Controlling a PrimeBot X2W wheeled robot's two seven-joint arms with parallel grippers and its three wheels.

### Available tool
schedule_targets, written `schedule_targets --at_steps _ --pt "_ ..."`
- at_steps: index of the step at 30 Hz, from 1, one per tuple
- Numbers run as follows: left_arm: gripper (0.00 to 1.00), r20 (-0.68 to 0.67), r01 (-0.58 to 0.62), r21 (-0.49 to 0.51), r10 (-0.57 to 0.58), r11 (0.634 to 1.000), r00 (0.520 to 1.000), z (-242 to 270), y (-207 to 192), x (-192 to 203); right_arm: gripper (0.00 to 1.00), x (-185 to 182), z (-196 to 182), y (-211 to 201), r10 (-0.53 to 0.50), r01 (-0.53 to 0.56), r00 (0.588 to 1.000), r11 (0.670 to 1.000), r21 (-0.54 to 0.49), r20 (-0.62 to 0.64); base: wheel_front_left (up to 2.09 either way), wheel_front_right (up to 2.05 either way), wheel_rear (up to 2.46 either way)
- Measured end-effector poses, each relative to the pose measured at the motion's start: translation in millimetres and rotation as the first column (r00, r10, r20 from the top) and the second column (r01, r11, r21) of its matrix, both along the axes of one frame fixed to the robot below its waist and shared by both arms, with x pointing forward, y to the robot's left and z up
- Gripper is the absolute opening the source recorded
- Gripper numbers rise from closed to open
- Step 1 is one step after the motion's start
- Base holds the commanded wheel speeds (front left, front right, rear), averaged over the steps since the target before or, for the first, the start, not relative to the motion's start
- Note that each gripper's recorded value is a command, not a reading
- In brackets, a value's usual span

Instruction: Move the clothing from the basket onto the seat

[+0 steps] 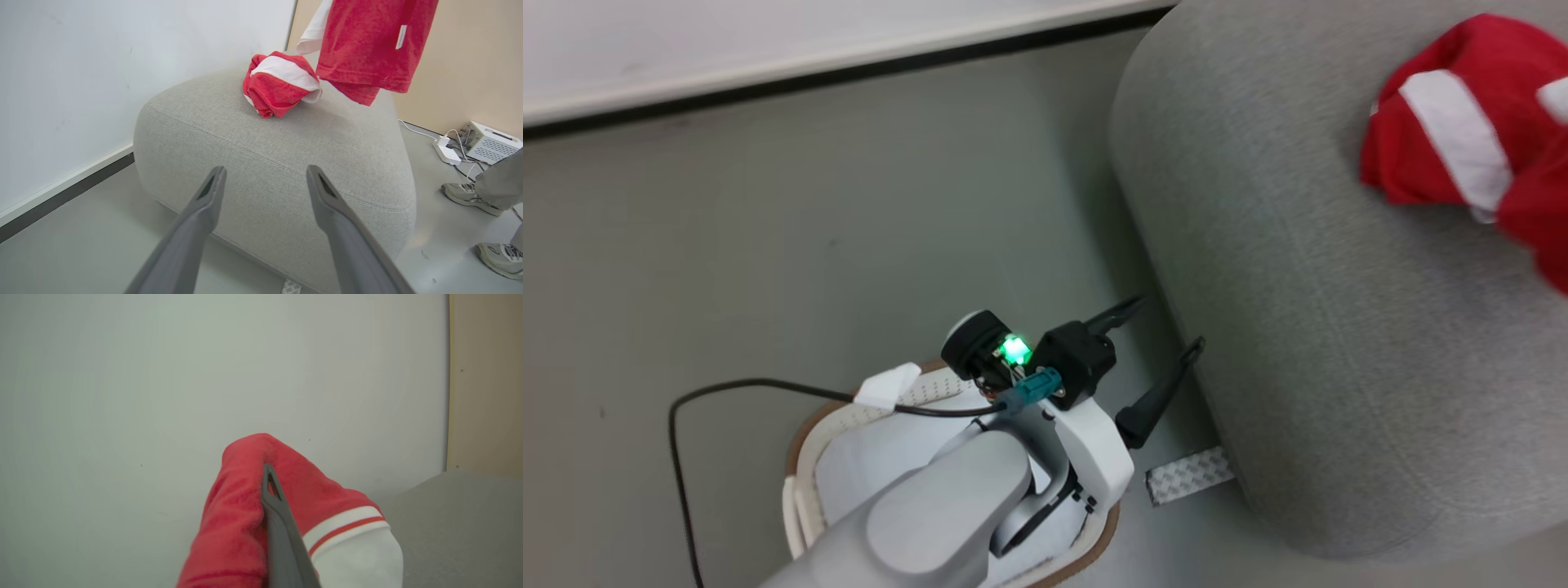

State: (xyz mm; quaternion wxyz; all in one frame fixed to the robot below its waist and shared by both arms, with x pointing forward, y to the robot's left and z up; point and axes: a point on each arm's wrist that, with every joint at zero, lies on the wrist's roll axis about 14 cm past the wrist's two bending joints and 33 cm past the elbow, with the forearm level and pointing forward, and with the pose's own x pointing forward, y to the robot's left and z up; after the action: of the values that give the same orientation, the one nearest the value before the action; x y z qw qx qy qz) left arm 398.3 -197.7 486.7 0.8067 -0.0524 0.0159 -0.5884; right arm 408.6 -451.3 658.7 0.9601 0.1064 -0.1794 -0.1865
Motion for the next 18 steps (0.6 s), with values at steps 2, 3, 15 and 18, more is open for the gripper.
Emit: schedule_targets --at_steps 2,3,15,18 --pt "1.0 -0.022 -0.023 0.017 0.024 1.0 0.999 -15.1 8.8 12.1 0.0 14.9 -4.5 -15.8 -0.035 0.035 0.999 0.999 -0.016 -0.035 0.0 0.0 0.0" --pt "1.0 -0.03 -0.034 0.019 0.035 0.999 0.999 -20.1 12.2 17.5 0.0 21.8 -8.5 -23.0 -0.053 0.051 0.997 0.998 -0.027 -0.058 0.0 0.0 0.0" --pt "1.0 -0.112 -0.187 0.09 0.197 0.978 0.974 -74.4 66.1 58.0 0.25 72.8 -195.3 -30.0 -0.047 0.013 0.674 0.999 -0.052 -0.738 0.0 0.0 0.0" --pt "1.0 -0.108 -0.206 0.098 0.216 0.974 0.97 -75.2 73.0 59.5 0.87 69.2 -224.0 -13.9 0.004 -0.035 0.556 0.999 -0.018 -0.831 0.0 0.0 0.0"
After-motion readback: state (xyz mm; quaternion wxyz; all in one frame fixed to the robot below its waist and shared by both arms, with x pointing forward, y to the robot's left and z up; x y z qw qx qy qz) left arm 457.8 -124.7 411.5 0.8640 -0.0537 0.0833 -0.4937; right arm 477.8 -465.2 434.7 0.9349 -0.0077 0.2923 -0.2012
